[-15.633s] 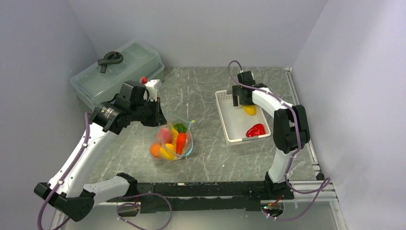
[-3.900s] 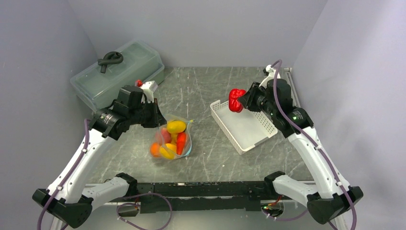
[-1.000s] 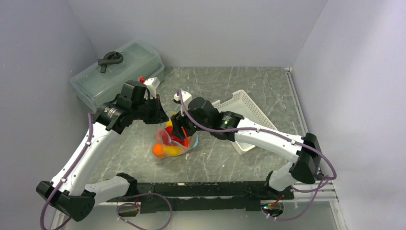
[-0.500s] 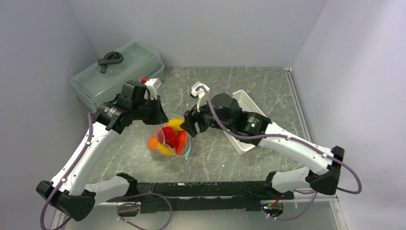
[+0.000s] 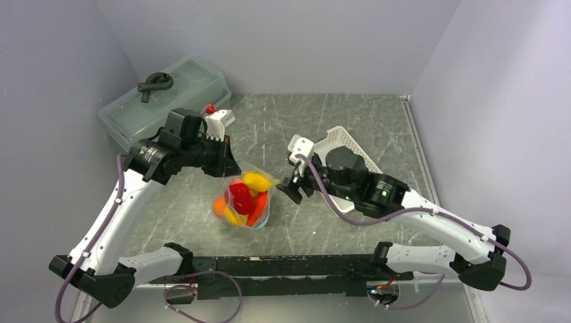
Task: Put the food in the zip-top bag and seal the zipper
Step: Zip the zipper food storage bag at the center of the board.
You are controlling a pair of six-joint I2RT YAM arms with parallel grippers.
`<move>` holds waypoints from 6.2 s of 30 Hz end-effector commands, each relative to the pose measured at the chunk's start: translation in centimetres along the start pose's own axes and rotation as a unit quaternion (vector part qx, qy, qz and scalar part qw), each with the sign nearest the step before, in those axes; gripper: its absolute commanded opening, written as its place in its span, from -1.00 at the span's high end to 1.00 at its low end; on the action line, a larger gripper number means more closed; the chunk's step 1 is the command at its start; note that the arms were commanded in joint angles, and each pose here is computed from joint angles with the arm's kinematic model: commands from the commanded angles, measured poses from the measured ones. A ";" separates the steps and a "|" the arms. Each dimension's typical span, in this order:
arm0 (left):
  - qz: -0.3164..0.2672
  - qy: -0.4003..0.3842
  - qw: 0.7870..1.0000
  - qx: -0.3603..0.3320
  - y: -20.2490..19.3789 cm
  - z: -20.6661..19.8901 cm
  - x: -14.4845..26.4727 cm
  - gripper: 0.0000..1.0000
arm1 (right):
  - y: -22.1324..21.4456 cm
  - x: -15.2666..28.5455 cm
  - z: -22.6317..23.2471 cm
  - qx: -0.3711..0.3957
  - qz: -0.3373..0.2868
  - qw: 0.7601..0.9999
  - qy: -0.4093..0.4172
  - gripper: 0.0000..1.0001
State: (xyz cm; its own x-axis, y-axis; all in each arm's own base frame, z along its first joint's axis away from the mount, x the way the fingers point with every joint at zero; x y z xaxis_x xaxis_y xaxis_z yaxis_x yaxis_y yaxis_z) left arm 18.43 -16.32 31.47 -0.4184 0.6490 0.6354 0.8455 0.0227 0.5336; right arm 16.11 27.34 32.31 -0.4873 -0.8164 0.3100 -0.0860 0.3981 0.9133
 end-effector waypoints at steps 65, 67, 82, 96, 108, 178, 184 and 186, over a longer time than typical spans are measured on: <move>0.015 -0.286 0.953 -0.096 -0.4 -9.8 7.9 1.00 | 4.4 5.3 4.4 0.161 -0.257 0.942 0.144 1.00; 0.016 -0.277 0.956 -0.094 -0.5 -9.5 7.6 1.00 | 4.4 5.6 4.5 0.163 -0.245 0.943 0.157 1.00; -0.011 -0.214 0.969 -0.124 -1.2 -7.5 7.6 0.07 | 4.1 6.5 5.2 0.125 -0.133 0.956 0.229 1.00; -0.025 -0.347 0.921 -0.176 -2.6 -9.6 8.3 -0.51 | 3.9 4.7 5.9 0.052 -0.033 0.960 0.273 1.00; -0.042 -0.359 0.915 -0.180 -2.6 -8.8 6.3 -0.65 | 5.2 2.7 6.2 -0.020 0.024 0.957 0.288 1.00; -0.091 -0.310 0.908 -0.266 -3.3 -7.0 6.1 0.52 | 8.5 -1.5 5.5 -0.138 0.101 0.951 0.257 1.00; -0.092 -0.309 0.909 -0.264 -3.2 -7.0 5.8 0.31 | 8.5 -1.6 5.5 -0.142 0.103 0.951 0.254 1.00; -0.094 -0.308 0.909 -0.264 -3.1 -6.9 5.8 0.29 | 8.4 -1.7 5.5 -0.143 0.105 0.951 0.254 1.00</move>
State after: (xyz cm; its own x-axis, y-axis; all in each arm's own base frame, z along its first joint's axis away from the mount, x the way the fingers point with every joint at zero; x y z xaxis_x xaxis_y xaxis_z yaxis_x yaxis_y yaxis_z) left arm 10.80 -17.85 36.40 -0.1265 0.9743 0.1866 0.4845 -0.1035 0.8687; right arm 11.35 34.03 35.47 0.0505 -0.8107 0.5833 0.2553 0.5751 0.7772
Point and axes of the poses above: each gripper's point midway between its finger pads, its own x axis back along the fingers, its own z axis along the line the jaws close on, y = z × x, the point moved 4 cm from there along x, back along the fingers, and after that the axes turned 10 degrees about x, right-handed, at the moved point
